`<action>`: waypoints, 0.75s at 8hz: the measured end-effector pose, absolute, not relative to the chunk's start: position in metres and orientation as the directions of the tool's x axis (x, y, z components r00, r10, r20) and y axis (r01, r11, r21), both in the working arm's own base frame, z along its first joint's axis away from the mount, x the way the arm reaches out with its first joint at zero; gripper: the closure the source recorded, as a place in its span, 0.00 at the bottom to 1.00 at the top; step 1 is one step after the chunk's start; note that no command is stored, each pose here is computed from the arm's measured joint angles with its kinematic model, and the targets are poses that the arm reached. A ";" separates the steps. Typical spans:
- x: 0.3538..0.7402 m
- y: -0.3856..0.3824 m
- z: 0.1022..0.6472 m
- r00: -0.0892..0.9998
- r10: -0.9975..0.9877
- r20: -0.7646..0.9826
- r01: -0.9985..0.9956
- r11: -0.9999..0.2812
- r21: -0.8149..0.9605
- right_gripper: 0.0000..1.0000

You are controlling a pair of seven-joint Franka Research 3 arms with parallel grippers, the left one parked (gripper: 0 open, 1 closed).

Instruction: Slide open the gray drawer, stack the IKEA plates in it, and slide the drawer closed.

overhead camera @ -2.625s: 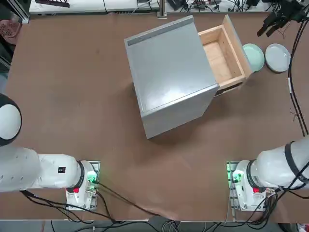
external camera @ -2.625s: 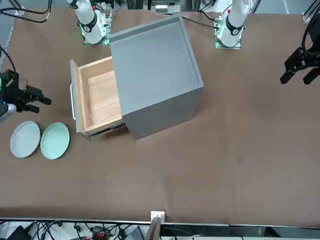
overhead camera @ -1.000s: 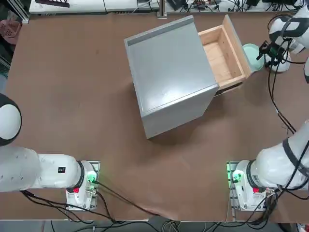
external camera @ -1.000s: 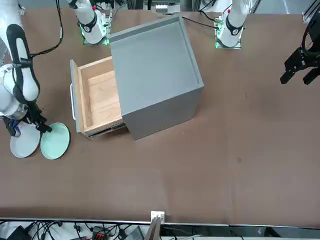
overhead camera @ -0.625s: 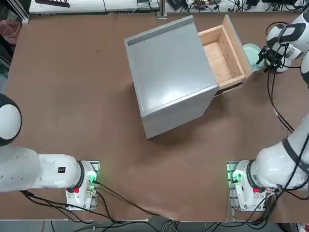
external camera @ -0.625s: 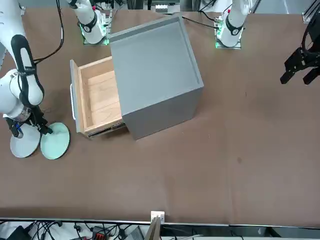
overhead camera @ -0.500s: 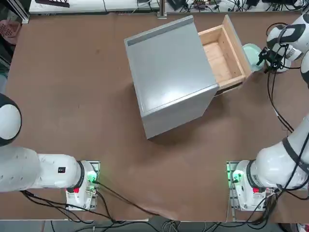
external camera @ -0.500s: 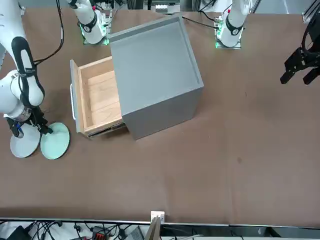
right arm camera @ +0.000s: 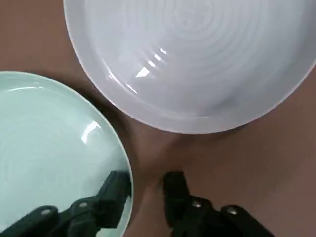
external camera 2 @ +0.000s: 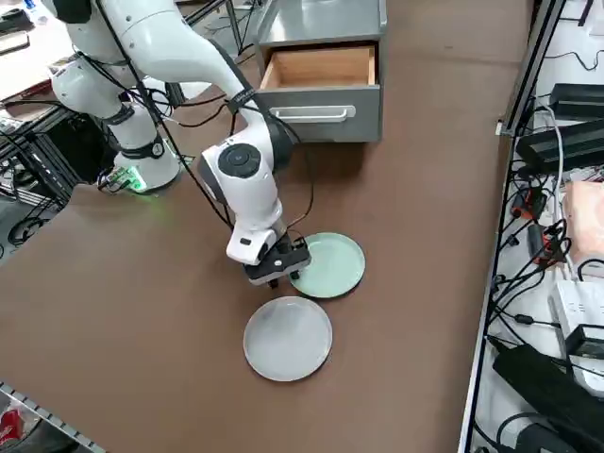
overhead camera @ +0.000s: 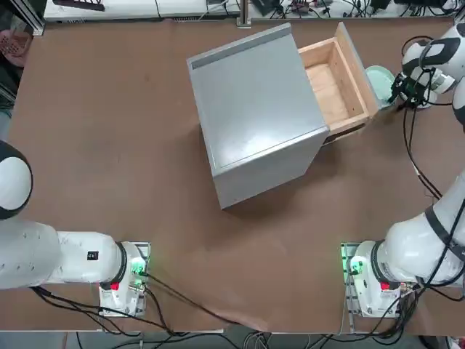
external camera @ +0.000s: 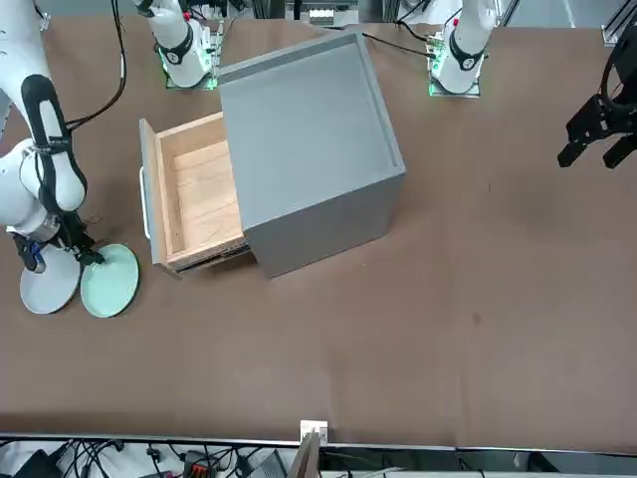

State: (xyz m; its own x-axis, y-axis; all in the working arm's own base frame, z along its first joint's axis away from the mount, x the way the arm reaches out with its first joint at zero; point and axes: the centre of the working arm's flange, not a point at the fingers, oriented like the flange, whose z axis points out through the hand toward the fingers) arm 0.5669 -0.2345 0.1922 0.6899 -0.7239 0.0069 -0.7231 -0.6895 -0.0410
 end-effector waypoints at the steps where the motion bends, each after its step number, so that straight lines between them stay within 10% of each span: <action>1: 0.569 -0.235 0.194 0.693 -0.721 0.012 -0.720 -0.693 -0.043 0.62; 3: 0.579 -0.234 0.209 0.727 -0.686 0.032 -0.684 -0.727 -0.054 1.00; 6: 0.598 -0.230 0.277 0.761 -0.649 0.021 -0.645 -0.759 -0.090 1.00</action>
State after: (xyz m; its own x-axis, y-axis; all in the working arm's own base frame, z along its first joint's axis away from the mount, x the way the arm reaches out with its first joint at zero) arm 0.5982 -0.2299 0.2770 0.7606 -0.6489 0.0211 -0.6449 -0.7589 -0.0903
